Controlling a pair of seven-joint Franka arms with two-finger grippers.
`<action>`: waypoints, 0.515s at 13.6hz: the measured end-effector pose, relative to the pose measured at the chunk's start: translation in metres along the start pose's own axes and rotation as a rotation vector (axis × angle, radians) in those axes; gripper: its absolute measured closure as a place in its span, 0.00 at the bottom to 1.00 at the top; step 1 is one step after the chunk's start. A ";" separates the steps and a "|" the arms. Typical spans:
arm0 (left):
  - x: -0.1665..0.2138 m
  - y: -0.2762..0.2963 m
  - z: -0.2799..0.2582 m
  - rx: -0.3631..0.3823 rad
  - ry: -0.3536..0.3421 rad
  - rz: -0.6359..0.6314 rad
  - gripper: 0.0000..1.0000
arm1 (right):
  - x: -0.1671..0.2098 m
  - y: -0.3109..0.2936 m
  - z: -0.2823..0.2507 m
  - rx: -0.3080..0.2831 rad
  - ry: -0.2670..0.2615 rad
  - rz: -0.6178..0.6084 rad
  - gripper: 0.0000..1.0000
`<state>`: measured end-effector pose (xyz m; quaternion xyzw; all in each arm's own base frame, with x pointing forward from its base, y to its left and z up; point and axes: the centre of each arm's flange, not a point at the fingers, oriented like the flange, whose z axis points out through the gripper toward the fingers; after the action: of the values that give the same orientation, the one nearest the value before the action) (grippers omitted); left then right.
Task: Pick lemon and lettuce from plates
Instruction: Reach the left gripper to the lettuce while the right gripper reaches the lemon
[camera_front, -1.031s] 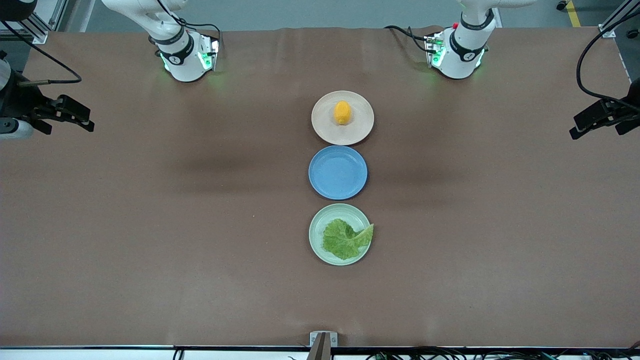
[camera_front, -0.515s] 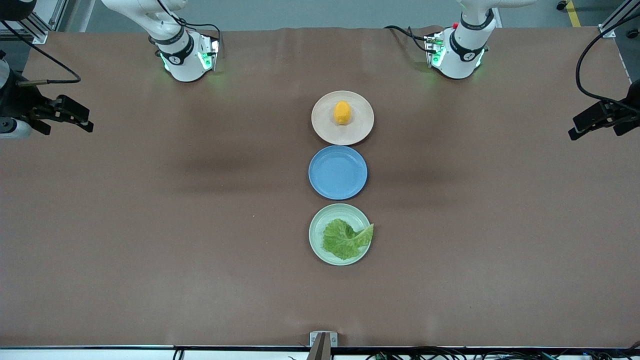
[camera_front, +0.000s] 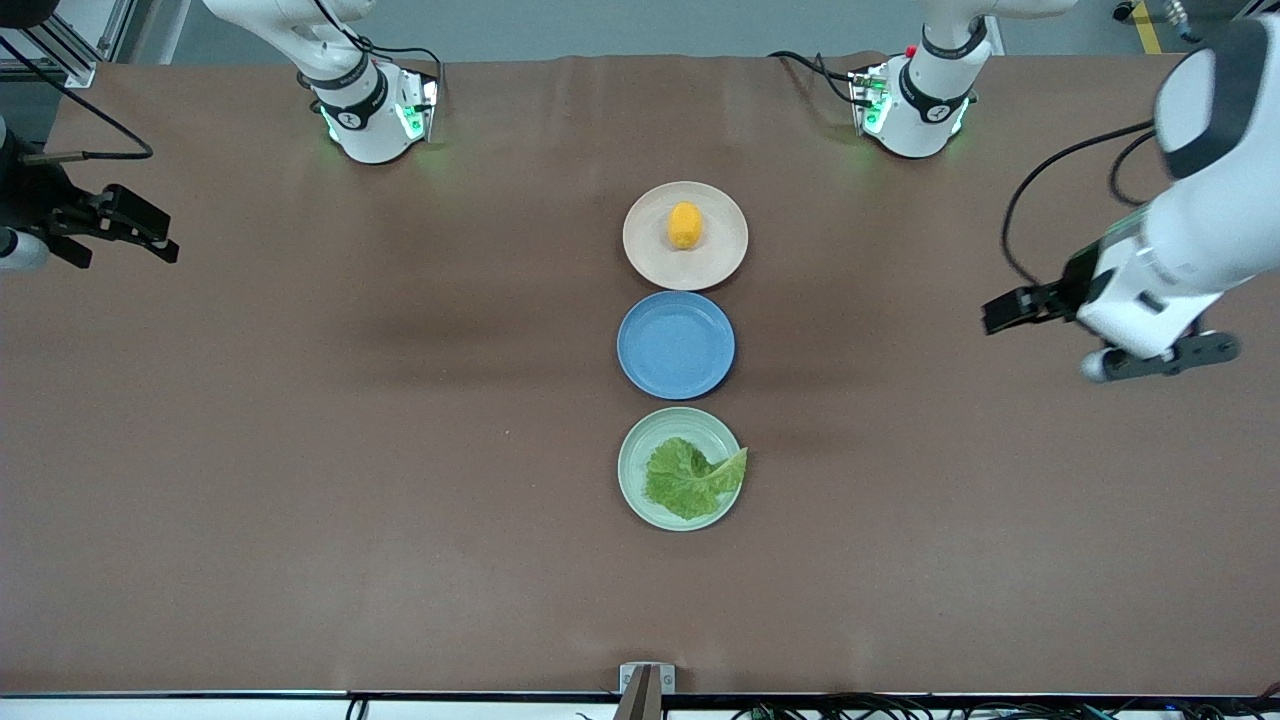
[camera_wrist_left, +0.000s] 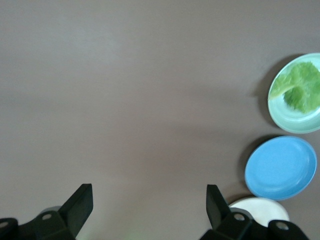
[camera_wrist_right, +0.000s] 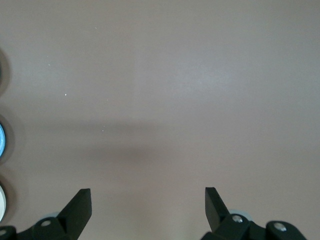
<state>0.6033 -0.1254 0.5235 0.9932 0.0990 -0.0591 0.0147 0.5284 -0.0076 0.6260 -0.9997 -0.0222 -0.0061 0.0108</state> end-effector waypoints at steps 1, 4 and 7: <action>0.003 0.023 0.018 0.003 0.000 -0.029 0.00 | 0.002 0.000 0.002 0.000 0.000 -0.001 0.00; 0.007 0.093 0.069 -0.011 0.040 -0.129 0.00 | 0.025 -0.005 0.043 0.012 -0.064 -0.013 0.00; 0.005 0.151 0.118 -0.042 0.079 -0.247 0.00 | 0.048 -0.042 0.084 0.039 -0.135 -0.061 0.00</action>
<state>0.6250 -0.2775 0.4086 0.9745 0.2222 -0.0192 0.0244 0.5754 0.0386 0.5434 -0.9963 -0.0535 0.0615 0.0287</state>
